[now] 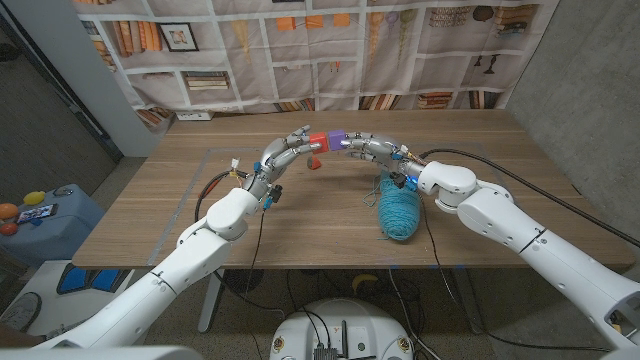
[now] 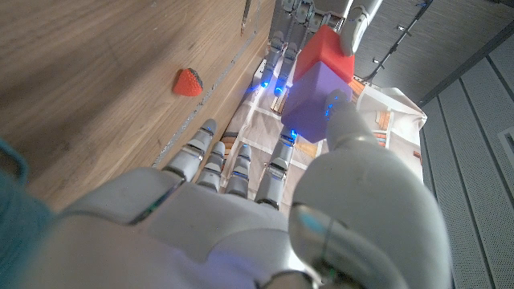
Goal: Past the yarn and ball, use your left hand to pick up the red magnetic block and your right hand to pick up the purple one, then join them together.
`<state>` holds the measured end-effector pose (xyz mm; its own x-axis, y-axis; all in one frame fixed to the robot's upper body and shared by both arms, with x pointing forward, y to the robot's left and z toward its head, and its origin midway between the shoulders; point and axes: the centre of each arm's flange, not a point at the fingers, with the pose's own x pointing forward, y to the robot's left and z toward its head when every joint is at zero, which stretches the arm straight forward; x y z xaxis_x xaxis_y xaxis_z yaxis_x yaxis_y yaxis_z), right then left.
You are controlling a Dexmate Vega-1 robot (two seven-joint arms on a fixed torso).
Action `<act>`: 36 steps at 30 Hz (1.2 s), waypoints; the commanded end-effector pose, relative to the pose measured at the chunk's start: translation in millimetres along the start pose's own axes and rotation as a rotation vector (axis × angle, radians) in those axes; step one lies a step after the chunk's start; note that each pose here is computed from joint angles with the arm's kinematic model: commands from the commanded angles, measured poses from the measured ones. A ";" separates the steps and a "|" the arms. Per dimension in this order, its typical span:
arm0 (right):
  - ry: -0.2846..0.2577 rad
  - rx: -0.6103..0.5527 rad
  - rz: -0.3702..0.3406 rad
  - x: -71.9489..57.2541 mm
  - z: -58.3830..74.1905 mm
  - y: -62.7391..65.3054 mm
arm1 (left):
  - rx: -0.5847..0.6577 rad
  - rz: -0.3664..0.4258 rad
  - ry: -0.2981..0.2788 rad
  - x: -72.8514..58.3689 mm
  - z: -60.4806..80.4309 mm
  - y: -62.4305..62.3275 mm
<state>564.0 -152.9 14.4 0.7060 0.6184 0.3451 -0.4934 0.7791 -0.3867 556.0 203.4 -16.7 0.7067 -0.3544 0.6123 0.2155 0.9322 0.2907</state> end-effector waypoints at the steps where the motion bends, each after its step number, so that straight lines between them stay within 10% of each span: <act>1: -0.004 0.004 0.010 4.6 0.5 -0.1 | -0.008 0.002 0.007 1.8 -2.7 -0.9; 36: -0.005 -0.016 0.038 4.9 0.4 -0.7 | -0.026 0.014 0.005 1.8 -6.2 -2.9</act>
<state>568.0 -150.7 17.0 0.6846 0.6459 0.3378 -0.5174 0.7571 -0.3990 561.9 201.2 -19.1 0.7136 -0.3446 0.6099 0.2194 0.9368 0.2727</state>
